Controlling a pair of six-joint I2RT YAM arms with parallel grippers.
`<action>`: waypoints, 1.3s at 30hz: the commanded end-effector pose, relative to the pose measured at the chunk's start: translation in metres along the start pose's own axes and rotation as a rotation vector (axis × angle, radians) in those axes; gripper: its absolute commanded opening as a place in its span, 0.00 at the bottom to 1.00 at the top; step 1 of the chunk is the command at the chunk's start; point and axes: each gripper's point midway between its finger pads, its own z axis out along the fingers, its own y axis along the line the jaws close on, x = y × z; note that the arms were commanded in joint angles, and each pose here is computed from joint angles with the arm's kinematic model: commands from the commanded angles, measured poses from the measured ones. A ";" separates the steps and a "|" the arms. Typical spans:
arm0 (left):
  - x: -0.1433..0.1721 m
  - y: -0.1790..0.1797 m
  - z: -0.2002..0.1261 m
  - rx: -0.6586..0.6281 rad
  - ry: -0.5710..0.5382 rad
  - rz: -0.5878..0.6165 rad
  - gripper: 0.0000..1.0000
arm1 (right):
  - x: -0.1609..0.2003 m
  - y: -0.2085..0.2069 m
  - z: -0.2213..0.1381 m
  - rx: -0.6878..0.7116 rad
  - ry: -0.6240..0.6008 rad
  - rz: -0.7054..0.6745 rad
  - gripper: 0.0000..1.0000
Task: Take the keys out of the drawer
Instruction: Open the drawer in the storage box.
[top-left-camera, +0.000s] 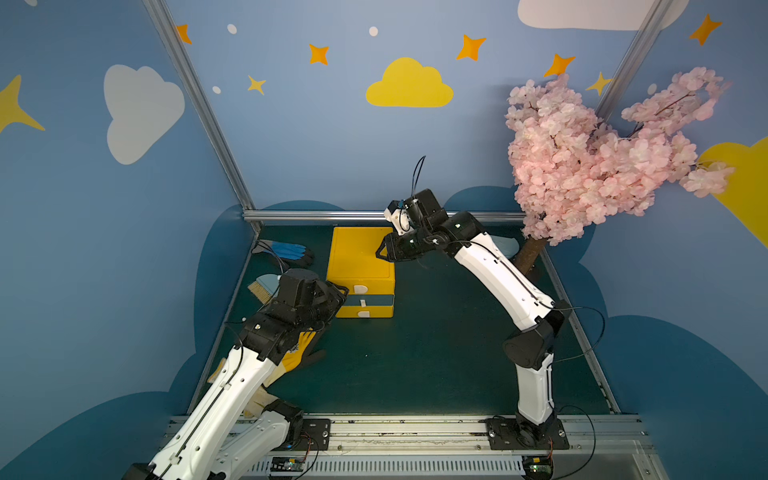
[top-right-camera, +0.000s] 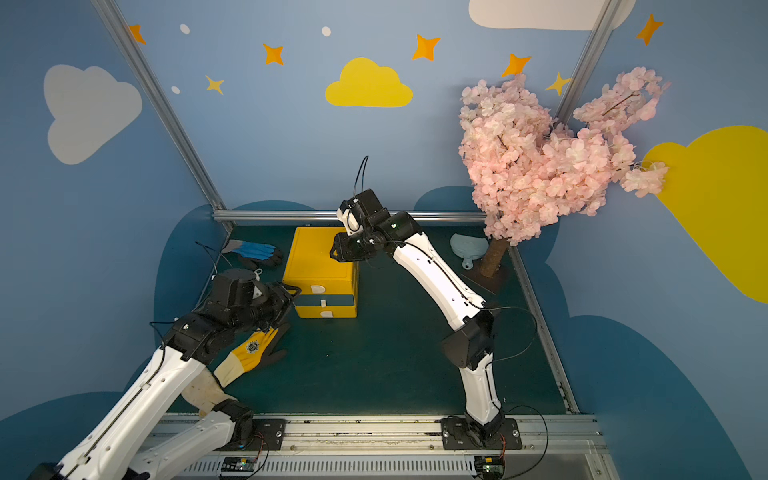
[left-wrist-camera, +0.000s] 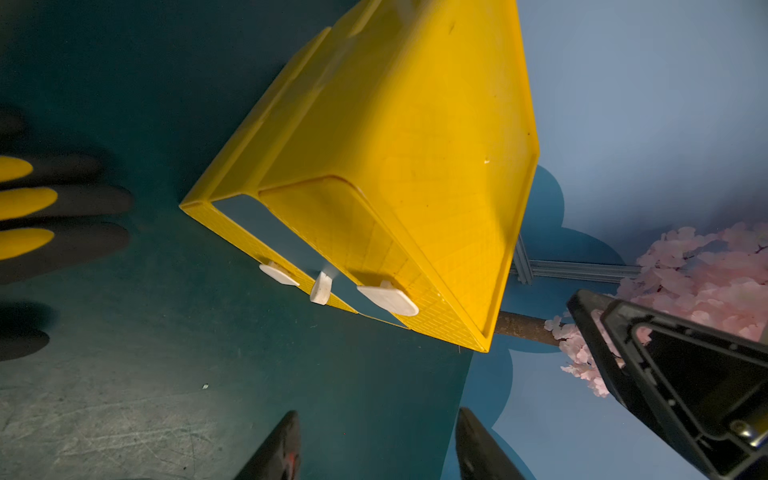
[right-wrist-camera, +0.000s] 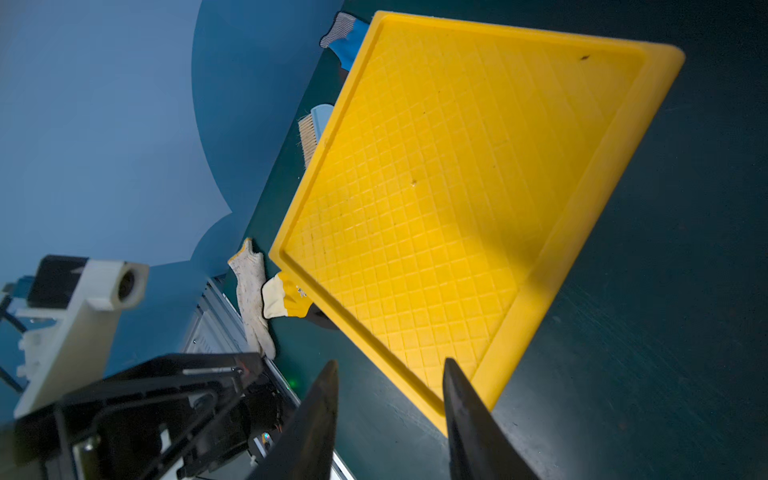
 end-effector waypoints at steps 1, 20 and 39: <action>0.009 -0.011 0.014 0.026 0.066 -0.086 0.60 | 0.009 -0.005 -0.005 0.051 0.048 0.014 0.37; -0.010 -0.018 0.037 0.016 -0.094 -0.240 0.58 | 0.042 -0.019 0.008 0.037 0.184 0.007 0.31; 0.005 0.006 0.049 -0.051 -0.103 -0.373 0.54 | 0.040 -0.020 0.007 0.022 0.181 0.031 0.32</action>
